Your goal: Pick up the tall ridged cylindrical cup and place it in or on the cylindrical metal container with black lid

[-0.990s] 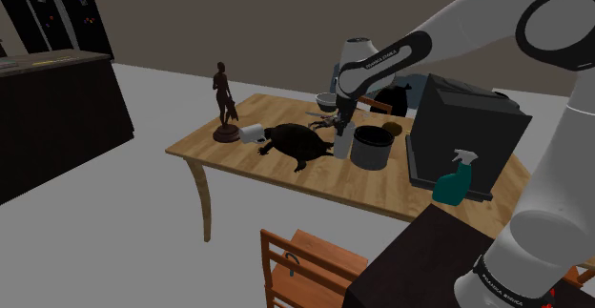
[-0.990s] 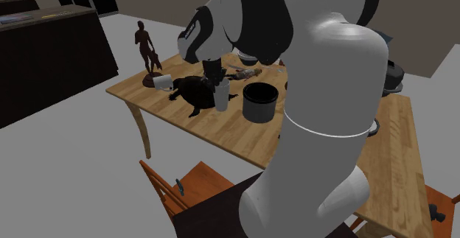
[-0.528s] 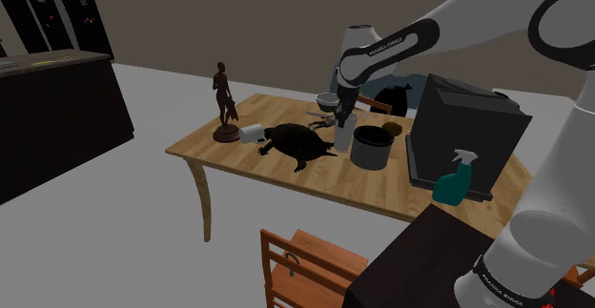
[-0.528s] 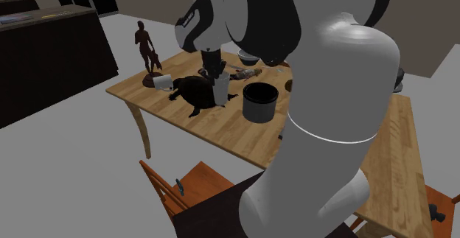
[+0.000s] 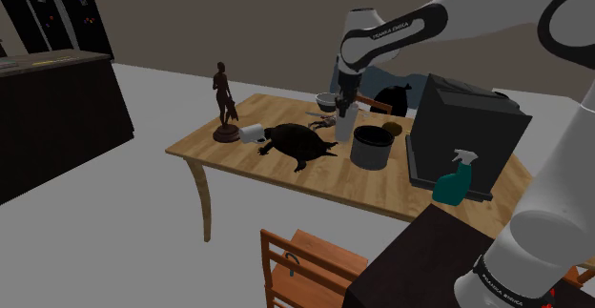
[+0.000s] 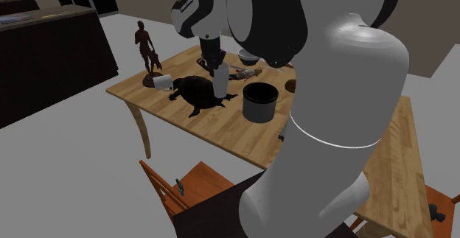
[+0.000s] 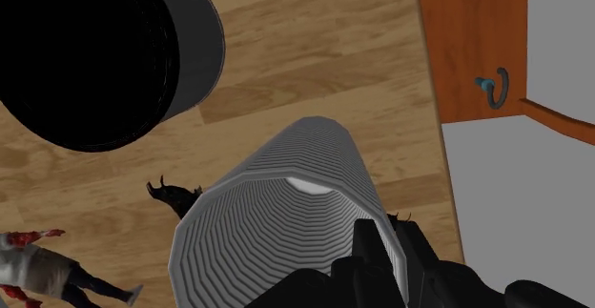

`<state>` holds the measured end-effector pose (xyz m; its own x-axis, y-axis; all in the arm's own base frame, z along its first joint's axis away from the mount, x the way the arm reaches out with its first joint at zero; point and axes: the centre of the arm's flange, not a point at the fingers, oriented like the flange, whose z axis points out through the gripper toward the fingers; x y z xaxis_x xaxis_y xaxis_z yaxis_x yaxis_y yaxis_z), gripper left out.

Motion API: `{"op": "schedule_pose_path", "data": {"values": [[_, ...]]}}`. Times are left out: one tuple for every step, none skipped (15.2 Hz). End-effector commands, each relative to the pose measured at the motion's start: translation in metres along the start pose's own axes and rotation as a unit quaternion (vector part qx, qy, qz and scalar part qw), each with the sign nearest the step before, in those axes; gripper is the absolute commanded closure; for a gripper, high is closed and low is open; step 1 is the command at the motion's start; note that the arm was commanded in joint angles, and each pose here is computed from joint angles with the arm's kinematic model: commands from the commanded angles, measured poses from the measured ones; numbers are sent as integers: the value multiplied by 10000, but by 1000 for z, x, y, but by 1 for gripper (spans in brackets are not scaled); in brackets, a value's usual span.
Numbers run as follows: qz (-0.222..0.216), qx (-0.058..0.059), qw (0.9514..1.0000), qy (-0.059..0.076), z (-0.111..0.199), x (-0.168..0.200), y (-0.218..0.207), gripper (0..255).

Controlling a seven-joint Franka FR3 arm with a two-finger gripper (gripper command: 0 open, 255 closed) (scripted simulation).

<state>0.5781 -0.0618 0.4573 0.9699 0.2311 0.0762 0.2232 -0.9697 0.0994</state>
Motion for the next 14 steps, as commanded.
{"op": "schedule_pose_path", "data": {"values": [[0,0,10000,-1,-10,-1,1,255],[0,0,10000,-1,-15,0,2,255],[0,0,10000,-1,-20,0,2,255],[0,0,10000,-1,-26,1,3,255],[0,0,10000,-1,-30,1,3,255],[0,0,10000,-1,-33,-2,16,255],[0,0,10000,-1,-35,-5,29,255],[0,0,10000,-1,-37,-7,41,255],[0,0,10000,-1,-40,-10,54,255],[0,0,10000,-1,-42,-13,67,255],[0,0,10000,-1,-45,-16,79,255],[0,0,10000,-1,-47,-19,92,255],[0,0,10000,-1,-50,-21,105,255],[0,0,10000,-1,-52,-24,117,255]]}}
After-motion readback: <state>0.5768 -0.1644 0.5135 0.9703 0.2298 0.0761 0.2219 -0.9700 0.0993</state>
